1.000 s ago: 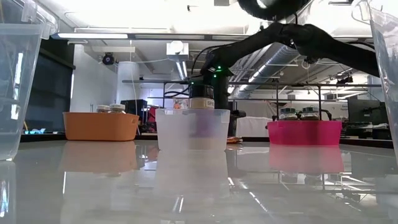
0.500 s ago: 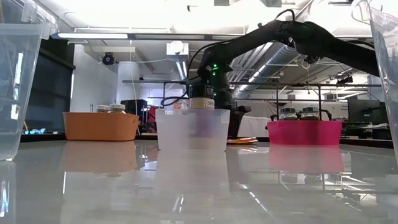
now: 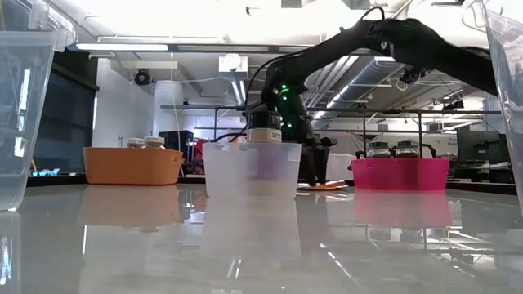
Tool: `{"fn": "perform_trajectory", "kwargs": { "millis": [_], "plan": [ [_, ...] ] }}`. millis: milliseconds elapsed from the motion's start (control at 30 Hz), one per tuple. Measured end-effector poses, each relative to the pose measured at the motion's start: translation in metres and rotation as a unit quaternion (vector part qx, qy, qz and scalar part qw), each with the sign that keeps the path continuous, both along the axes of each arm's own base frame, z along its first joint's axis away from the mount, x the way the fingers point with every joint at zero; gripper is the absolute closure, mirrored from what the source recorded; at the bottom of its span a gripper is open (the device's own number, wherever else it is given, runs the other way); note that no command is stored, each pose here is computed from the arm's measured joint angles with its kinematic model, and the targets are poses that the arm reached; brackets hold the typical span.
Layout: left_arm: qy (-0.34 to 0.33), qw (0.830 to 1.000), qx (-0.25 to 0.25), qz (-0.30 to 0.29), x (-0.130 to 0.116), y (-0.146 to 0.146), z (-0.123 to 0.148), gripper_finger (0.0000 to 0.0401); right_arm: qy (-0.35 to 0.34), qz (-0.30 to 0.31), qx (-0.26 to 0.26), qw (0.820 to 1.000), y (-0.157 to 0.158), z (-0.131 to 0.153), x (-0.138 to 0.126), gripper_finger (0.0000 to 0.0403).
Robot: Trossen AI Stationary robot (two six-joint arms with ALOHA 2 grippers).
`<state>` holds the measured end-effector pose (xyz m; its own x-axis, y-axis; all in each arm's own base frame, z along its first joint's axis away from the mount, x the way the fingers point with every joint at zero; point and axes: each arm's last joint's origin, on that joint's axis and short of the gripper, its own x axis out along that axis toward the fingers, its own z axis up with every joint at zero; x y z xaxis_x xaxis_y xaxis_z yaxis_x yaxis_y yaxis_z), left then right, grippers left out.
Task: Sort spices by type
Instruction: Put the orange seasoning bag into the left transparent bin
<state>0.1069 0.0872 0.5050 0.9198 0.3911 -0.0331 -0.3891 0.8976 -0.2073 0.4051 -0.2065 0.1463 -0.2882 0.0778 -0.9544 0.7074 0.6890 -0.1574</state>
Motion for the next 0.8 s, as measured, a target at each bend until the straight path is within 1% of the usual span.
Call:
{"fn": "perform_trajectory", "kwargs": {
  "millis": [100,233,400,467,567,667,800],
  "plan": [
    [0.001,1.0,0.003,0.001,0.0,0.0,0.0,0.0401,-0.004,-0.006,0.003,1.0,0.007,-0.006,-0.01,0.0249],
    [0.006,1.0,0.015,0.006,0.0,0.0,0.0,0.0401,-0.03,-0.015,-0.012,0.999,0.02,0.001,-0.028,0.0249],
    [0.012,0.999,0.018,0.04,0.001,0.004,-0.001,0.0401,-0.072,-0.032,-0.034,0.996,0.038,0.013,-0.062,0.0249],
    [0.018,0.998,0.024,0.048,0.002,0.006,-0.001,0.0401,-0.095,-0.038,-0.032,0.994,0.048,0.015,-0.076,0.0249],
    [0.024,0.998,0.025,0.049,0.006,0.009,-0.003,0.0401,-0.116,-0.048,-0.021,0.992,0.066,0.009,-0.093,0.0249],
    [0.03,0.998,0.021,0.049,0.01,0.013,-0.005,0.0401,-0.131,-0.031,-0.002,0.991,0.089,0.006,-0.104,0.0249],
    [0.037,0.998,0.015,0.048,0.016,0.019,-0.007,0.0401,-0.131,0.023,0.011,0.991,0.121,0.002,-0.108,0.0249]
  ]
}}
